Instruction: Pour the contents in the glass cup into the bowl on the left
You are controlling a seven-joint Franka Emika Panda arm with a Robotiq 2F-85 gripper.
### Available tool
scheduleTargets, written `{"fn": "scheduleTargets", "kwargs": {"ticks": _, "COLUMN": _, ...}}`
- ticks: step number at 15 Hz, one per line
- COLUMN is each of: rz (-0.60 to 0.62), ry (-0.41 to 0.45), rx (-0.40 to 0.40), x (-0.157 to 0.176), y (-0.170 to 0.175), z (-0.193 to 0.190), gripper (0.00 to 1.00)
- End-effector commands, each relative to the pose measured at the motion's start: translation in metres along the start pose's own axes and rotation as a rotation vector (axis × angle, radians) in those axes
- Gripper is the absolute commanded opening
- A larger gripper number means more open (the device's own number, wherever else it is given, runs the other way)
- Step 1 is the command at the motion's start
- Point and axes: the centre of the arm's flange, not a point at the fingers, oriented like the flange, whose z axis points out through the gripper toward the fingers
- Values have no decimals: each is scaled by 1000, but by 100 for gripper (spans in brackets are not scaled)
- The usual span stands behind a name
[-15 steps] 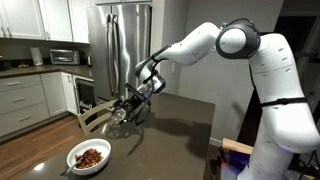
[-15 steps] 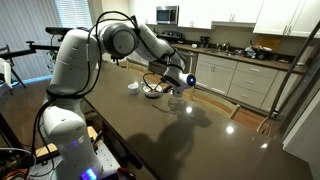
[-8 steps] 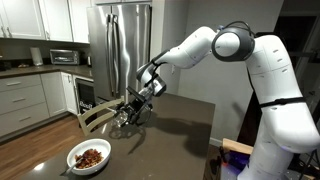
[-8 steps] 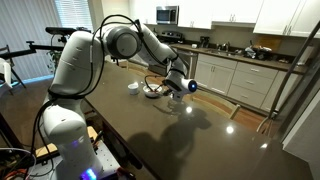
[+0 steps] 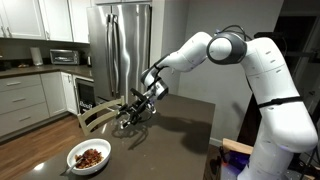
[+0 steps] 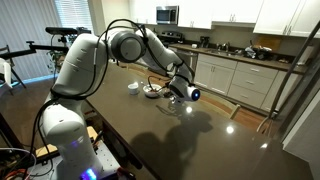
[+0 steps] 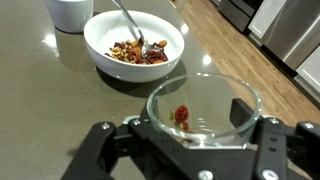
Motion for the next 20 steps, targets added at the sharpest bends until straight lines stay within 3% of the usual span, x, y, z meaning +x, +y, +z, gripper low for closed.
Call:
{"fn": "scheduleTargets", "kwargs": {"ticks": 1, "rz": 76, "ry": -74, "rx": 29, "x": 11, "y": -9, "z": -3, "gripper": 53}}
{"fn": "scheduleTargets", "kwargs": {"ticks": 6, "rz": 111, "ry": -120, "rx": 39, "x": 29, "y": -8, "z": 1, "gripper": 53}}
{"fn": "scheduleTargets", "kwargs": {"ticks": 20, "rz": 203, "ry": -150, "rx": 60, "x": 66, "y": -13, "z": 2, "gripper": 53}}
